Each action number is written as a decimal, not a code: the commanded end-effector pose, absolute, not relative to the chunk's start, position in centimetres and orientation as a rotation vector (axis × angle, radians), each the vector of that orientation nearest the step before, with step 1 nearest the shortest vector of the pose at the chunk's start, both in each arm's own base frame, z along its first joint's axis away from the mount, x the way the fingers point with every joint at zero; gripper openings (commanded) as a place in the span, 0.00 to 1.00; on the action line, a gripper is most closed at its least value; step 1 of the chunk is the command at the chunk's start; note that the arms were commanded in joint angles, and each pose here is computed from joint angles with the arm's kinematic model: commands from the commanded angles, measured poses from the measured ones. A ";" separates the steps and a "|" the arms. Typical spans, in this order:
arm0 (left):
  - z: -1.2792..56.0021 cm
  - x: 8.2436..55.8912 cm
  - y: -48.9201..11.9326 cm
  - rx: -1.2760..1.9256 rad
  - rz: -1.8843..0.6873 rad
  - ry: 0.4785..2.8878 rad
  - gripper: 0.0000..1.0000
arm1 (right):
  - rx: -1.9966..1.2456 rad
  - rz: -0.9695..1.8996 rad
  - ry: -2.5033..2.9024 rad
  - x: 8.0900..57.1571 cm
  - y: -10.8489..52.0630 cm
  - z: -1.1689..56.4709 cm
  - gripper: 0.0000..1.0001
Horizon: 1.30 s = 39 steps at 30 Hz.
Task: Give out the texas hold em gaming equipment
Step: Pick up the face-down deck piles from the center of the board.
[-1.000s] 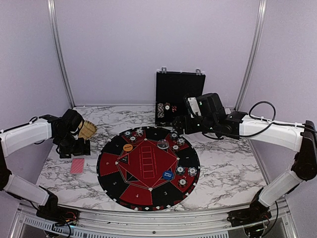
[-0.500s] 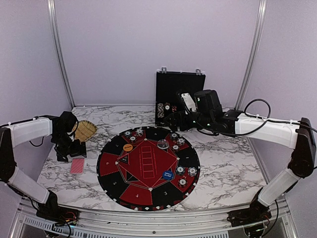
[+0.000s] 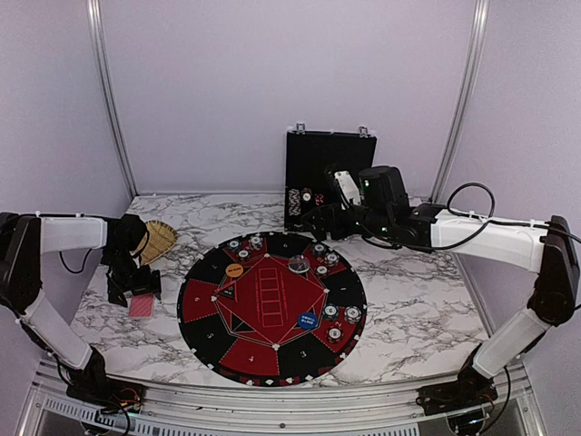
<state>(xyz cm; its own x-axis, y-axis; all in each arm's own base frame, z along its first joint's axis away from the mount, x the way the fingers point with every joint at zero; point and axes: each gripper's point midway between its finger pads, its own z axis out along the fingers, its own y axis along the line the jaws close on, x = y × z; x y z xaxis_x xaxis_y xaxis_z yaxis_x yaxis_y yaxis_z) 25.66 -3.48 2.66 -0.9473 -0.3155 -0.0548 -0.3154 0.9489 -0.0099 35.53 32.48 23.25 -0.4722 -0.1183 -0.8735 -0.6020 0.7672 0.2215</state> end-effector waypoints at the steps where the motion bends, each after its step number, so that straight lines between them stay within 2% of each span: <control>1: 1.4 25.2 -3.4 -0.501 0.002 3.084 0.99 | -0.541 0.646 1.965 35.8 31.8 24.4 0.93; 9: 0.0 24.1 -3.3 -0.536 0.024 3.129 0.98 | -0.527 0.647 1.966 35.9 30.6 24.0 0.93; 14: -0.5 23.2 -3.9 -0.555 -0.009 3.160 0.85 | -0.528 0.650 1.982 35.8 30.2 23.3 0.93; 24: -0.4 23.6 -6.2 -0.588 -0.015 3.146 0.74 | -0.532 0.658 1.958 36.0 30.0 23.5 0.93; 28: 0.0 24.2 -7.0 -0.589 -0.014 3.127 0.74 | -0.535 0.659 1.957 36.0 29.9 23.5 0.92; 31: -0.5 23.6 -6.9 -0.572 0.022 3.144 0.79 | -0.540 0.660 1.958 35.9 29.9 23.4 0.93; 39: -1.1 23.2 -5.0 -0.602 0.179 3.114 0.76 | -0.548 0.666 1.963 35.8 29.8 23.1 0.93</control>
<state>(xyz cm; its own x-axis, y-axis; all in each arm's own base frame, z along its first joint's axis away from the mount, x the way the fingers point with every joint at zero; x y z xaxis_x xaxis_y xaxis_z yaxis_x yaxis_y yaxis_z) 25.16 -6.44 1.16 -0.9352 -0.3530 -0.0267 -0.3533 0.9354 0.0096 35.75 30.10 21.41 -0.4824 -0.1179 -0.8680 -0.6035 0.7629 0.2318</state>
